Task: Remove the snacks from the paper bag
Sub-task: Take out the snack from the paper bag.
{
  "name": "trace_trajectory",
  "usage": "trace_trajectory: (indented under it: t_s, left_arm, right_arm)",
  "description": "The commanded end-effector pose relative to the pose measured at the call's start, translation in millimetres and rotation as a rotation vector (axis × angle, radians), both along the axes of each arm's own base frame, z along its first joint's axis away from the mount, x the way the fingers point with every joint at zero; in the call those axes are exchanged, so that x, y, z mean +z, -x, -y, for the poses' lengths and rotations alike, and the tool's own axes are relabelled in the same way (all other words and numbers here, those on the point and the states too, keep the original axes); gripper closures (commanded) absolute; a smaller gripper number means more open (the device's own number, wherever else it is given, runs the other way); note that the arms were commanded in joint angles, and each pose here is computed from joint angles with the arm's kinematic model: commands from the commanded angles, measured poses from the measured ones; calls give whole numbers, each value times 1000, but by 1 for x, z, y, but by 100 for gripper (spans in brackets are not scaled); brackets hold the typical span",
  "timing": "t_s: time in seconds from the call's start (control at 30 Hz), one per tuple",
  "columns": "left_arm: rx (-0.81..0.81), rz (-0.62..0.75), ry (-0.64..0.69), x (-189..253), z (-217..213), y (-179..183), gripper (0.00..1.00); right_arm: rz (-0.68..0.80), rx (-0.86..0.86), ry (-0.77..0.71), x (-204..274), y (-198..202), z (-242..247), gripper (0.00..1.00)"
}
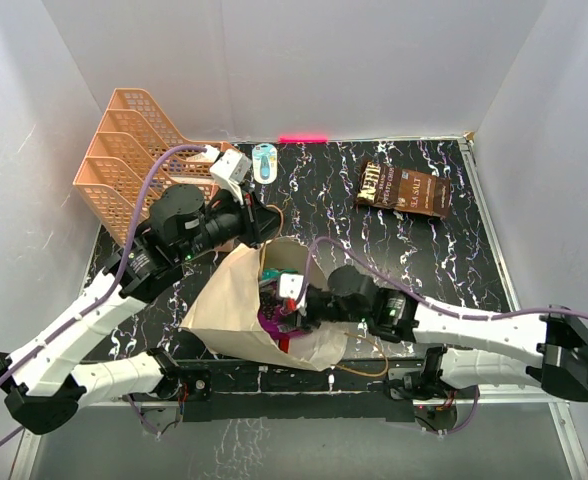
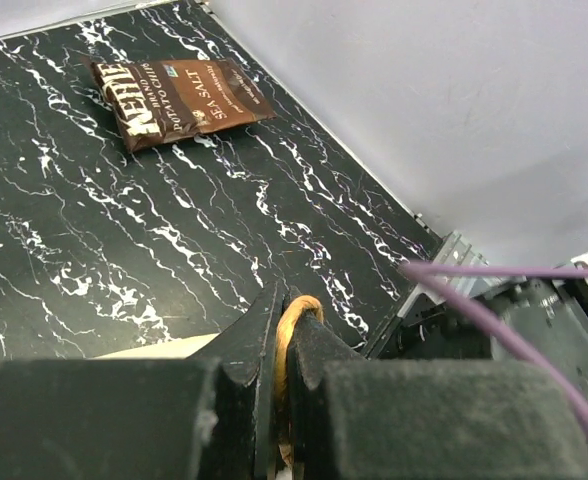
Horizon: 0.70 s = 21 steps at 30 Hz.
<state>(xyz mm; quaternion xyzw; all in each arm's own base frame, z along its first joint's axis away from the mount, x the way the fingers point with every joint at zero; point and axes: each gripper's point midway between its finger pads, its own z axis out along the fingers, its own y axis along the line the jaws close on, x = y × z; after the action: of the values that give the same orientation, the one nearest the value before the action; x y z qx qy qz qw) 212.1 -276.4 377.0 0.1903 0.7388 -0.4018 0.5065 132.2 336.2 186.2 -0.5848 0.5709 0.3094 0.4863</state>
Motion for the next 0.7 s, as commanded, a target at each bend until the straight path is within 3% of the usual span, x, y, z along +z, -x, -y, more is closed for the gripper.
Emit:
trace_trajectory:
  t_s: [0.0, 0.2, 0.4, 0.5, 0.67]
  left_arm:
    - [-2, 121, 73, 41, -7, 3, 100]
    - [55, 93, 3, 15, -44, 22, 100]
    - [20, 31, 36, 2, -58, 50, 100]
    - [-15, 1, 61, 2, -56, 59, 100]
    - [-23, -47, 38, -6, -53, 60, 100]
  right_arm:
    - [4, 95, -141, 37, 38, -49, 57]
    - [-10, 195, -202, 45, 69, -103, 56]
    - [-35, 258, -263, 50, 90, -150, 56]
    - [-15, 187, -255, 46, 78, -147, 53]
    - [88, 31, -173, 46, 38, -98, 46]
